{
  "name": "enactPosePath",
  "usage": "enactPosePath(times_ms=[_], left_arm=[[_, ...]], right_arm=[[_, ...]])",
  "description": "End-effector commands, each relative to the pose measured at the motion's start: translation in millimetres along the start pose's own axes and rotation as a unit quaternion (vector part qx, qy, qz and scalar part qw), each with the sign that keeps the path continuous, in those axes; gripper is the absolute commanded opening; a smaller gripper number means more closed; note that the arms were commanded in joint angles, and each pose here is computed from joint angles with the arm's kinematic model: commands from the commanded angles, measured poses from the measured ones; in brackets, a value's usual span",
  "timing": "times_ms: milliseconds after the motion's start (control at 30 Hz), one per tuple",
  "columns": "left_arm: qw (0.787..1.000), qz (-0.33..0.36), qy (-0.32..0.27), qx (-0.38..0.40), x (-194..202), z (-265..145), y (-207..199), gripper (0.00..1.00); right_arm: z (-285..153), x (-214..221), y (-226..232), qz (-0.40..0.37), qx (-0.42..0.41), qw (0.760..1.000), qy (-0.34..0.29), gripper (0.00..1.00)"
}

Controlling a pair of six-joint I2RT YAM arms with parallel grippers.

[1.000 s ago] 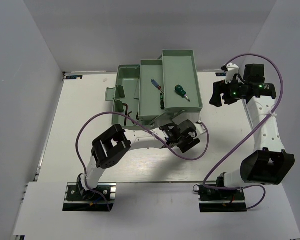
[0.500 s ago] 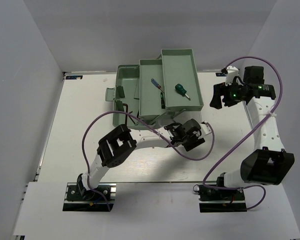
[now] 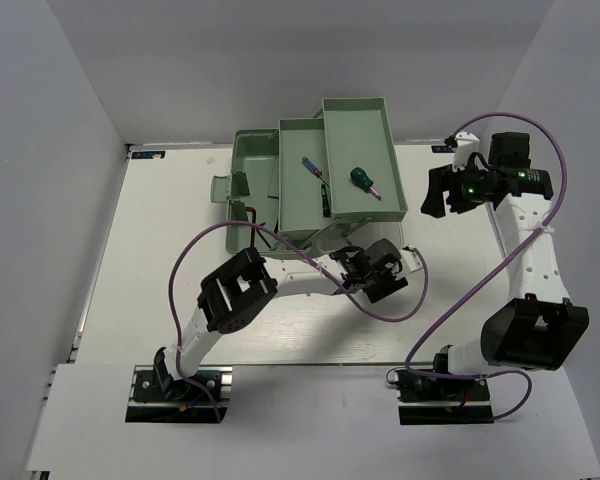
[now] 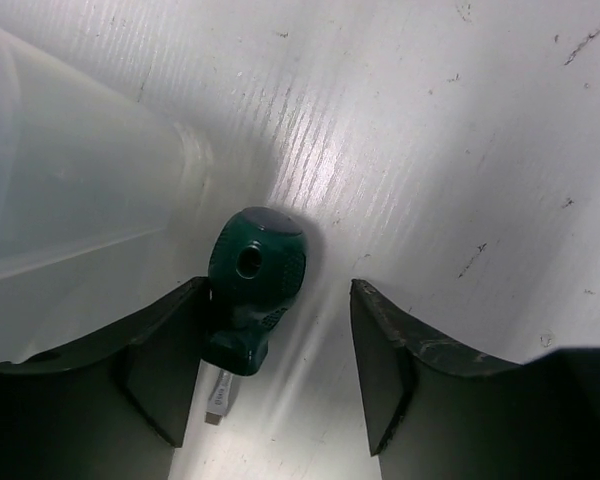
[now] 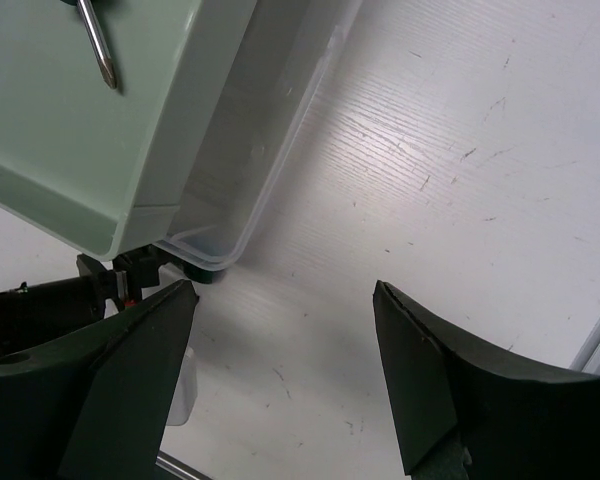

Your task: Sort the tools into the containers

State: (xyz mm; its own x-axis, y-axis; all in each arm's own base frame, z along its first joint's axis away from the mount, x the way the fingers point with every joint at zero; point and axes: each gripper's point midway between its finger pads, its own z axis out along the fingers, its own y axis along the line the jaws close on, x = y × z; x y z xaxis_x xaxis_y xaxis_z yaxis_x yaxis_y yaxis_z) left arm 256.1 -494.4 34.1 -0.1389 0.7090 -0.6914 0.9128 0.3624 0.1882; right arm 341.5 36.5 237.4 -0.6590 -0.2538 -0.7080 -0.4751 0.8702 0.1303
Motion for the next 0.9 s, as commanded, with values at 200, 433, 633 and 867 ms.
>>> enactPosePath(times_ms=[200, 433, 633, 867], left_arm=[[0.999, -0.009, 0.031, 0.029, 21.3, 1.2, -11.7, 0.52], [0.996, -0.014, 0.066, 0.054, 53.1, 3.5, -33.7, 0.36], [0.993, -0.018, 0.066, 0.093, 52.6, -10.2, -50.3, 0.22], [0.994, -0.026, 0.035, 0.099, 23.7, -45.4, -46.1, 0.0]], right_arm=[[-3.8, -9.7, 1.5, 0.008, -0.007, 1.0, -0.026, 0.78], [-4.5, -9.1, 0.6, 0.014, -0.009, 0.999, -0.03, 0.78], [-4.6, -6.8, 0.9, 0.022, -0.012, 0.999, -0.034, 0.78], [-5.0, -4.2, 1.0, 0.027, -0.013, 0.999, -0.04, 0.78]])
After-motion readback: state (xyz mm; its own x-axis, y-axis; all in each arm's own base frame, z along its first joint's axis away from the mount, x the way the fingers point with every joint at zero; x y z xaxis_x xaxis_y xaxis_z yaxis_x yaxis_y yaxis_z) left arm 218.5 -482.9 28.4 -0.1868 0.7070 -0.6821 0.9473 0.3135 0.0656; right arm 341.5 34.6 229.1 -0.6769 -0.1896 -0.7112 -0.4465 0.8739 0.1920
